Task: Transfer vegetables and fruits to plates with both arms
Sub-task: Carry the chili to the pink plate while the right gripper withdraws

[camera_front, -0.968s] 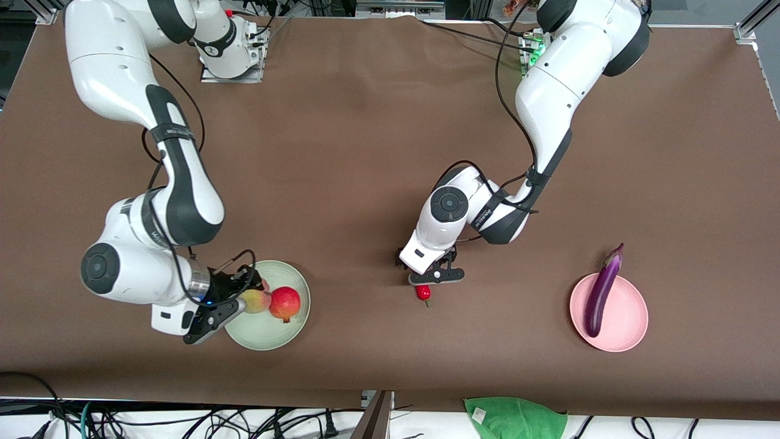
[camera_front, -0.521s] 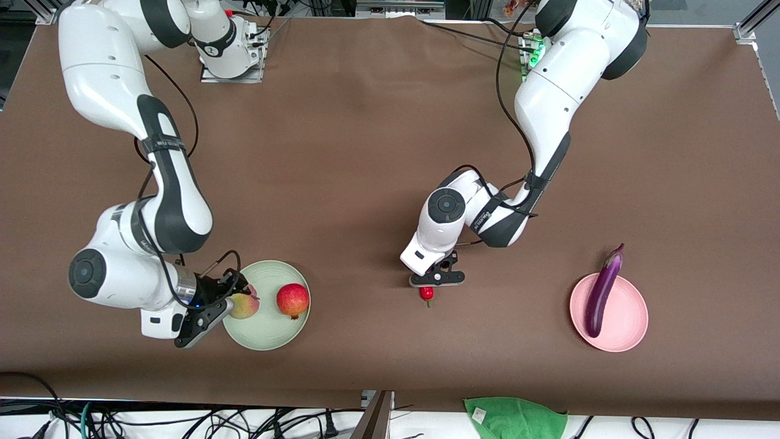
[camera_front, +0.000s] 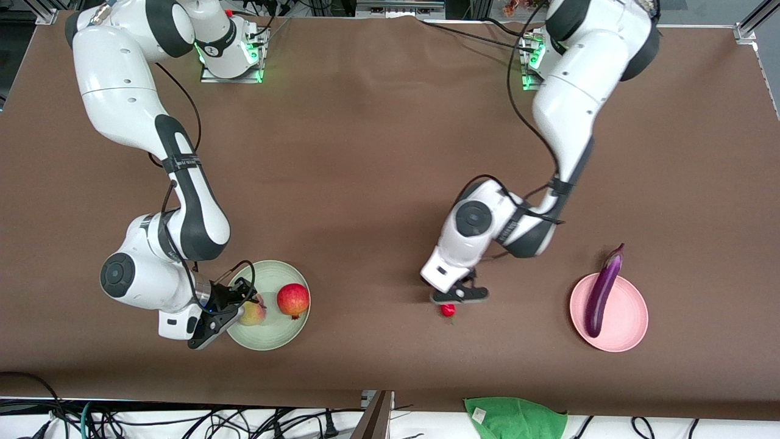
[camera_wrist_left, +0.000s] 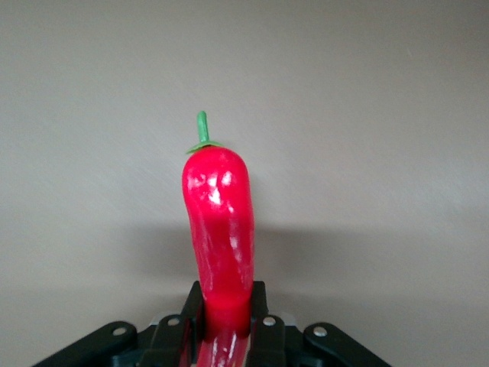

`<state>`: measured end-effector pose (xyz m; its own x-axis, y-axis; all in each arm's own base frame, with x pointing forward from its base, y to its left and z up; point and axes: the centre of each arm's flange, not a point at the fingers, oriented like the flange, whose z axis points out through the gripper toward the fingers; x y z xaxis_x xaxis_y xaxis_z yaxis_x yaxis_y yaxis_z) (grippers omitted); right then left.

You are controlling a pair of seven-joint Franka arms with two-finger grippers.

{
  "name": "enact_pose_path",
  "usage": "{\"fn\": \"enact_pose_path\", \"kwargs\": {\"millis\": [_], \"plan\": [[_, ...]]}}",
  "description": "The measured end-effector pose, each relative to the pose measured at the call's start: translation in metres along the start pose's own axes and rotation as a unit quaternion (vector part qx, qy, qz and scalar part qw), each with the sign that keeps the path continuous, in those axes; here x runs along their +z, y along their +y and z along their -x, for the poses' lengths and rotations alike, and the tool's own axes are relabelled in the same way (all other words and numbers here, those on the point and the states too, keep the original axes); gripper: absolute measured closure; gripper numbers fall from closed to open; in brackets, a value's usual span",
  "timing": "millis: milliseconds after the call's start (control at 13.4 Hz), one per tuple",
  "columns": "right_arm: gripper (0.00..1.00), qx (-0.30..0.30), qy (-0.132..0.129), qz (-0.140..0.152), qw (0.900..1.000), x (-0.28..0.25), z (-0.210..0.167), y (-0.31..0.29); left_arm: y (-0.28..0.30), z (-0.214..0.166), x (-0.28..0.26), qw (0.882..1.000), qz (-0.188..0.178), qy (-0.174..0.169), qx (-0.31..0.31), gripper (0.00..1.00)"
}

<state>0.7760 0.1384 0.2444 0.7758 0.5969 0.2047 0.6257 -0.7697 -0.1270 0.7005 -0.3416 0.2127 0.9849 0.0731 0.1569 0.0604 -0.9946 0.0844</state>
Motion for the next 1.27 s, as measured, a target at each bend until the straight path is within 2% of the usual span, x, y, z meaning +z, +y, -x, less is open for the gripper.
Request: {"fn": "enact_pose_path", "kwargs": {"millis": [149, 223, 372, 596, 745, 968, 1117, 1266], "plan": [[0.02, 0.007, 0.002, 0.000, 1.000, -0.010, -0.005, -0.006, -0.055, -0.033, -0.023, 0.999, 0.002, -0.023, 0.047, 0.74], [0.00, 0.016, -0.001, -0.004, 1.000, -0.017, -0.008, -0.011, -0.083, -0.047, -0.038, 0.997, -0.004, -0.037, 0.075, 0.74], [0.00, 0.034, -0.018, -0.015, 0.999, -0.043, -0.012, -0.023, -0.135, -0.068, -0.061, 0.990, -0.016, -0.062, 0.127, 0.74], [0.00, 0.070, -0.057, -0.022, 0.996, -0.112, -0.016, -0.051, -0.213, -0.089, -0.069, 0.974, -0.012, -0.071, 0.214, 0.74], [0.00, 0.088, -0.080, -0.004, 0.993, -0.155, -0.016, -0.071, -0.258, -0.097, -0.068, 0.965, -0.011, -0.075, 0.252, 0.74], [0.00, 0.142, -0.099, 0.024, 0.985, -0.216, -0.008, -0.087, -0.316, -0.102, -0.067, 0.951, -0.010, -0.080, 0.297, 0.74], [0.00, 0.174, -0.118, 0.036, 0.977, -0.257, 0.012, -0.096, -0.342, -0.103, -0.066, 0.949, -0.005, -0.082, 0.304, 0.74], [0.00, 0.186, -0.116, 0.047, 0.975, -0.290, 0.040, -0.113, -0.366, -0.102, -0.062, 0.943, -0.012, -0.089, 0.320, 0.74]]}}
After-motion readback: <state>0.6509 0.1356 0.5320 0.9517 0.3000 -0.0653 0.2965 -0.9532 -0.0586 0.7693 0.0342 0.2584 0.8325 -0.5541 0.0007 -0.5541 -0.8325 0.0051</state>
